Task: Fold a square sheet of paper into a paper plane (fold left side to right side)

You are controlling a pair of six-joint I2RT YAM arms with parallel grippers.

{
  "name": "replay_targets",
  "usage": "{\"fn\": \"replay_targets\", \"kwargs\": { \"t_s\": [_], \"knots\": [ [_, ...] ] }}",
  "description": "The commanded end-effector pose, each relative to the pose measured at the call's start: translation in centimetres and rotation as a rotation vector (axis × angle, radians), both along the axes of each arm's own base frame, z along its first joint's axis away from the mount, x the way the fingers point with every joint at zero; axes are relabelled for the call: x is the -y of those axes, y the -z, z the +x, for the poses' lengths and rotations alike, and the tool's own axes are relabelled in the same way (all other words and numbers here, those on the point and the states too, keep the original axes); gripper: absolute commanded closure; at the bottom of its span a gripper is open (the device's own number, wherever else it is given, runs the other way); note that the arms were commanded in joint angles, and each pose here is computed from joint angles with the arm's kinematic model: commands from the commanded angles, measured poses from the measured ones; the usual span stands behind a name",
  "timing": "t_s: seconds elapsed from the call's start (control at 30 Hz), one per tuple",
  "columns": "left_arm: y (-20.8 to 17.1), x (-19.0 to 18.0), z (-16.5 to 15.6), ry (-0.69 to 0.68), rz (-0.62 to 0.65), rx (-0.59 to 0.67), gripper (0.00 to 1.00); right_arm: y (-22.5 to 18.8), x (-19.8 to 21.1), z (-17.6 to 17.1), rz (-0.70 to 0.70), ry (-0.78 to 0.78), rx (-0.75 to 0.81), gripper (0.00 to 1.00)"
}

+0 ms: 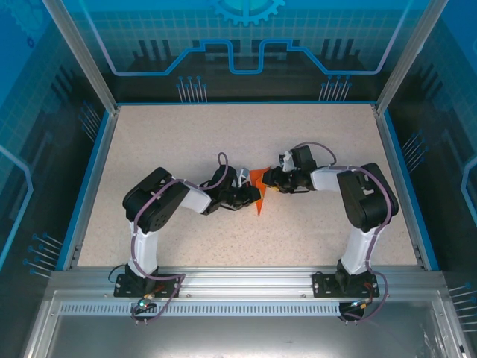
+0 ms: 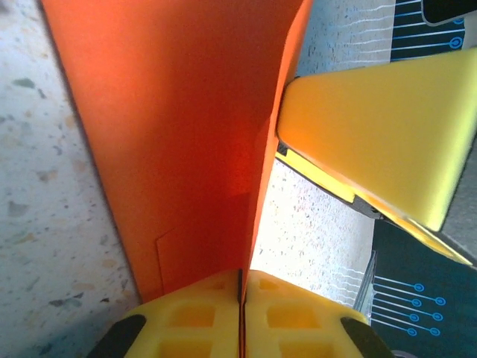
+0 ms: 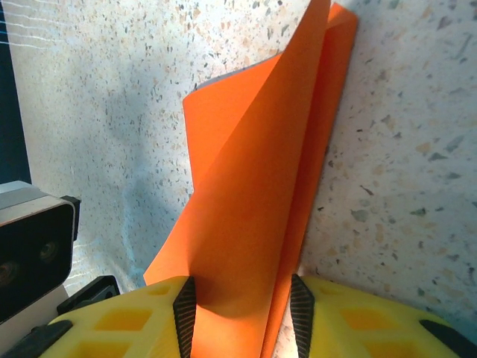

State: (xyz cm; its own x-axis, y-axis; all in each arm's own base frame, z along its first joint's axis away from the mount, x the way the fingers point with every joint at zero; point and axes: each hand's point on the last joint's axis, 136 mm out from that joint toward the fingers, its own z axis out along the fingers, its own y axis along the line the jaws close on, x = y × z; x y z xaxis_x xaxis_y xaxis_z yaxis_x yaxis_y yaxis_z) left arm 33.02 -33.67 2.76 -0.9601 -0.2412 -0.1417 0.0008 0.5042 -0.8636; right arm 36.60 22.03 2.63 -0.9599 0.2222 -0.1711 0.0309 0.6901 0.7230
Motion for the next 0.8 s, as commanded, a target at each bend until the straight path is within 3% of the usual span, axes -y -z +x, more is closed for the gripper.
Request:
{"fn": "replay_targets", "kwargs": {
  "t_s": [0.0, 0.33, 0.53, 0.77],
  "knots": [
    [0.5, -0.3, 0.0, 0.001, -0.011, -0.011, 0.89, 2.7, 0.0, -1.4, -0.069, -0.016, -0.081, 0.59],
    [-1.3, -0.7, 0.3, -0.004, -0.016, 0.028, 0.79, 3.6, 0.2, -1.8, -0.094, -0.023, -0.106, 0.59],
    [-2.1, -2.3, 0.7, -0.042, 0.002, 0.038, 0.62, 3.5, 0.2, -1.8, -0.089, -0.026, -0.104, 0.59],
    [-2.3, -3.2, 2.1, -0.065, -0.003, 0.019, 0.61, 3.3, 0.1, -1.8, -0.083, -0.030, -0.101, 0.59]
  ]
}}
